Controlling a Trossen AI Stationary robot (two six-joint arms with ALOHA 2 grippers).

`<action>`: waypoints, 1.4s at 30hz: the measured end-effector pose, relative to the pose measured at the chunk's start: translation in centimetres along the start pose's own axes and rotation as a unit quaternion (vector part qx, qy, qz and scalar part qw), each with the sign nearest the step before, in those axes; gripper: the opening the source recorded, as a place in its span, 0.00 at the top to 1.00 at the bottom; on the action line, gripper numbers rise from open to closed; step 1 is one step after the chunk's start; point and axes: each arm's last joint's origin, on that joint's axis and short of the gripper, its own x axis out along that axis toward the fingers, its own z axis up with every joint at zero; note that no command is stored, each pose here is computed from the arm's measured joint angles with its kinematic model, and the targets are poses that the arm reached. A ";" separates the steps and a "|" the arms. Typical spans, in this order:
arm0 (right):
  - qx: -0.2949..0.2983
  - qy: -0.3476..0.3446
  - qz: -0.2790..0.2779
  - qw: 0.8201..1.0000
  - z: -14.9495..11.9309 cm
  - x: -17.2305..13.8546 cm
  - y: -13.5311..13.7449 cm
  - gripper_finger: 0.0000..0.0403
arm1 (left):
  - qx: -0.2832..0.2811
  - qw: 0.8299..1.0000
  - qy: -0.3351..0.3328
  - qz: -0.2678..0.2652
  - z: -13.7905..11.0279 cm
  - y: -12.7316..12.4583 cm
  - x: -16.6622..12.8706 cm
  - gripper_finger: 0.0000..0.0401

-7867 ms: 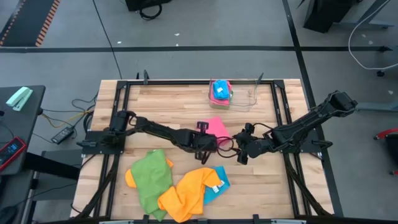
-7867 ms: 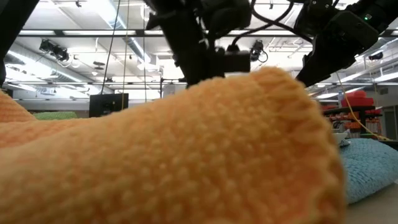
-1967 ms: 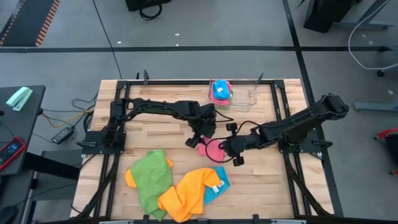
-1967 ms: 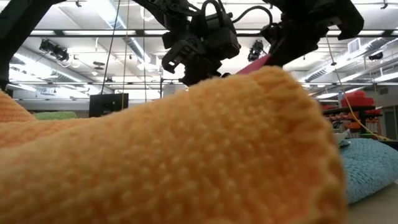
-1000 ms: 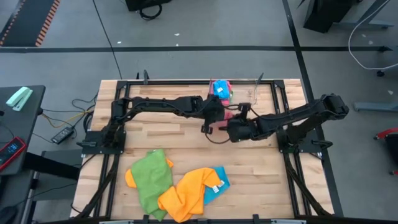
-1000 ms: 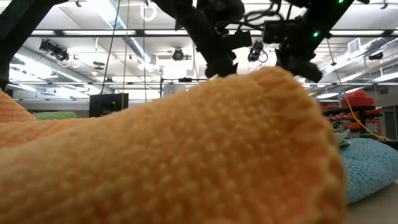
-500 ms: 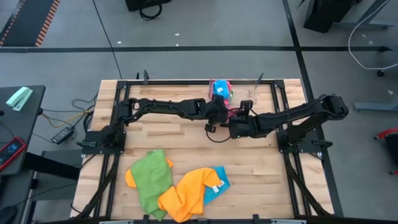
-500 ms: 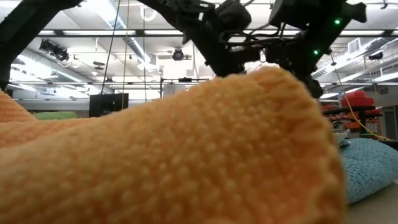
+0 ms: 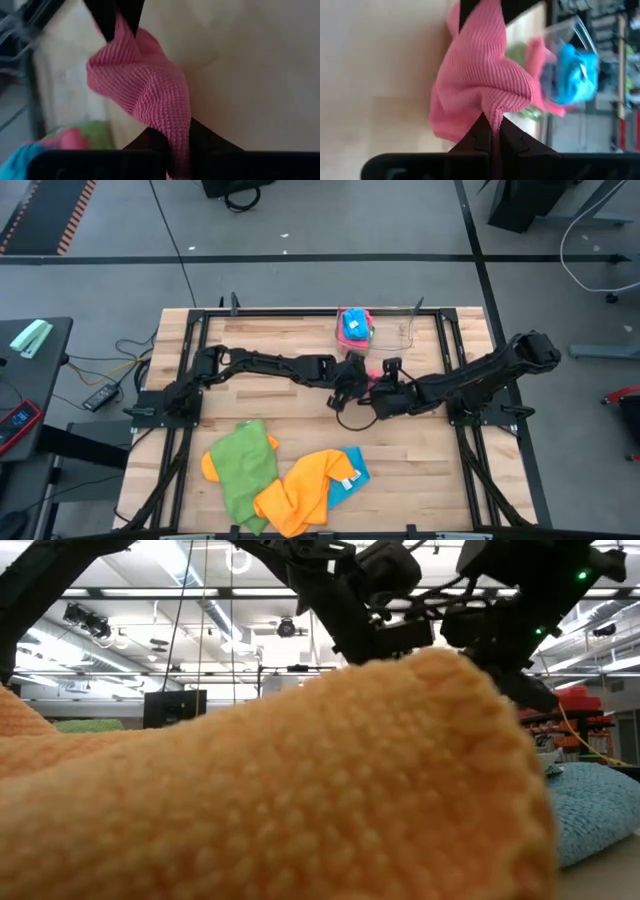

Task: Fold microfiber towels
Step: Fold the pink towel

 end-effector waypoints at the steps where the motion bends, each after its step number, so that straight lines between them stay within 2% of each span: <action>1: -0.002 -0.008 0.010 1.000 0.1 -0.1 0.2 0.97 | -0.002 1.000 -0.001 -0.008 0.1 -0.3 0.1 0.90; 6: 0.005 -0.047 0.064 0.997 0.8 -0.6 0.8 0.95 | -0.007 0.999 0.015 -0.041 0.1 -1.5 0.0 0.86; 11: 0.006 -0.074 0.135 0.988 1.2 -0.9 1.4 0.89 | -0.037 0.992 0.024 -0.116 0.0 -2.9 -0.3 0.82; 15: 0.006 -0.096 0.182 0.979 1.5 -1.3 1.8 0.82 | -0.051 0.988 0.034 -0.144 0.2 -4.1 -0.5 0.80; 19: 0.014 -0.119 0.224 0.967 1.9 -1.8 2.3 0.71 | -0.049 0.983 0.044 -0.170 0.6 -5.6 -0.3 0.75; 25: 0.056 -0.115 0.258 0.958 1.9 -2.6 3.2 0.51 | -0.058 0.974 0.062 -0.210 0.9 -7.2 -0.9 0.67; 29: 0.085 -0.078 0.265 0.957 1.3 -2.7 3.4 0.43 | -0.070 0.970 0.064 -0.224 1.1 -7.8 -1.1 0.60; 33: 0.102 -0.053 0.266 0.957 0.9 -2.5 3.5 0.40 | -0.079 0.970 0.056 -0.224 1.7 -8.0 -1.8 0.52; 38: 0.119 -0.025 0.267 0.956 0.4 -2.6 3.7 0.41 | -0.099 0.962 0.068 -0.247 1.6 -8.3 -2.1 0.40; 42: 0.129 -0.024 0.263 0.956 0.4 -3.0 4.0 0.41 | -0.105 0.958 0.078 -0.255 1.6 -8.1 -3.3 0.35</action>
